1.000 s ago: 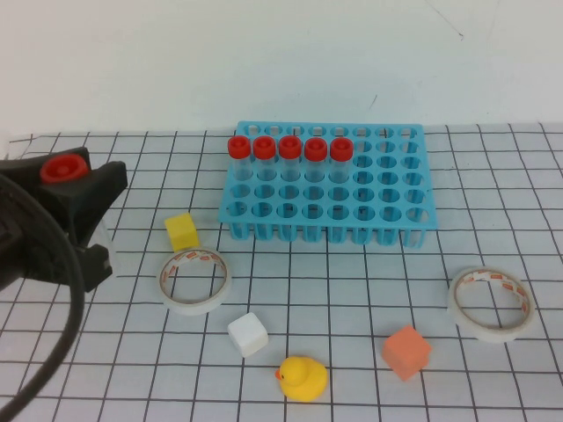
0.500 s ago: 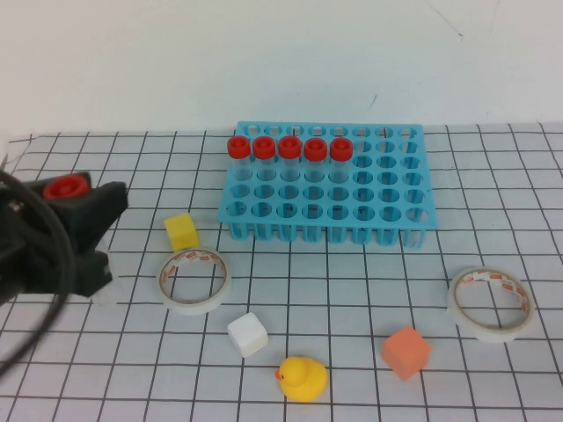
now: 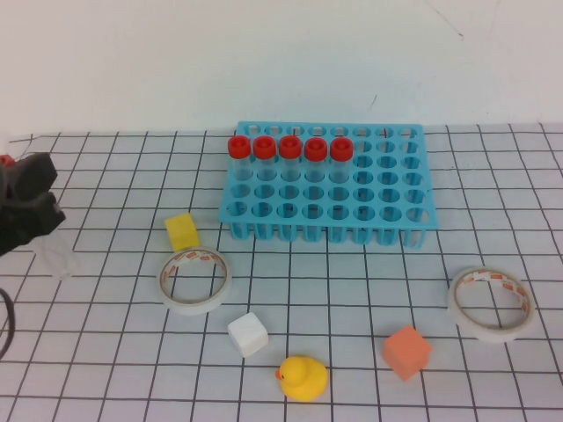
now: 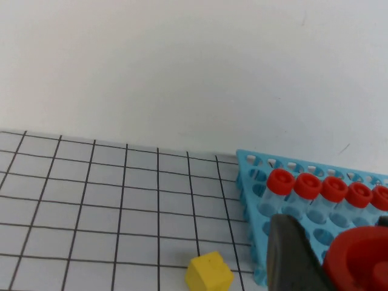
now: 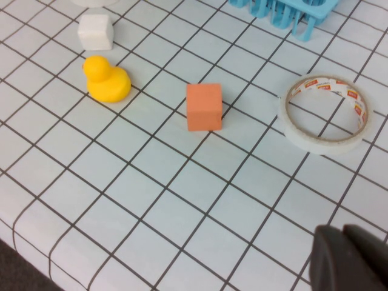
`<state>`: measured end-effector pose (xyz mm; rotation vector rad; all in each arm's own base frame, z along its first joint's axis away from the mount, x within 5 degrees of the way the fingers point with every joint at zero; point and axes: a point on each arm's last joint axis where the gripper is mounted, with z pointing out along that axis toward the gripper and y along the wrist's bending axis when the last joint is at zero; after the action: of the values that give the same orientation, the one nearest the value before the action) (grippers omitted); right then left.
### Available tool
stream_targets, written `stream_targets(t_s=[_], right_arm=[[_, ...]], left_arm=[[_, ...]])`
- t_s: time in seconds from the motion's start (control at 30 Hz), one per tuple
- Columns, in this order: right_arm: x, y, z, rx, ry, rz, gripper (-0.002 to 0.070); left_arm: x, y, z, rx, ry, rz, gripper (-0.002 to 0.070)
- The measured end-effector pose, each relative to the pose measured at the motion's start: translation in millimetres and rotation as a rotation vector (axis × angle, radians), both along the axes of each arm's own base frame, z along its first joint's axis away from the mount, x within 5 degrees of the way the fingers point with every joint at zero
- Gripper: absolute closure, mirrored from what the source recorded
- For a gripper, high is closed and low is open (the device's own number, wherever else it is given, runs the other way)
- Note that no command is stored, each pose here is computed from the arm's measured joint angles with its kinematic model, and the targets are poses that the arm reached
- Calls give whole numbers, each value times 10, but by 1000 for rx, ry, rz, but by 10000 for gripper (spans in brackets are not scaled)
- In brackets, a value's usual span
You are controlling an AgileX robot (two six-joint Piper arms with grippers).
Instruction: Place the test tubes
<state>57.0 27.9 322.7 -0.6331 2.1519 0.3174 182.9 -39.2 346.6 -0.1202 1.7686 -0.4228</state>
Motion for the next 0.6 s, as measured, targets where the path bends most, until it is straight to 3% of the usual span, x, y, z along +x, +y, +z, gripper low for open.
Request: stream_targets(t_s=[0.27, 0.43, 0.6], right_arm=[[0, 0, 0, 0, 0, 0, 678], [0, 0, 0, 0, 0, 0, 678], [0, 0, 0, 0, 0, 0, 678]], left_arm=[[64, -154, -107, 33, 59, -76, 435], [103, -313, -54, 72, -53, -140, 435], [246, -666, -120, 184, -200, -278, 435]])
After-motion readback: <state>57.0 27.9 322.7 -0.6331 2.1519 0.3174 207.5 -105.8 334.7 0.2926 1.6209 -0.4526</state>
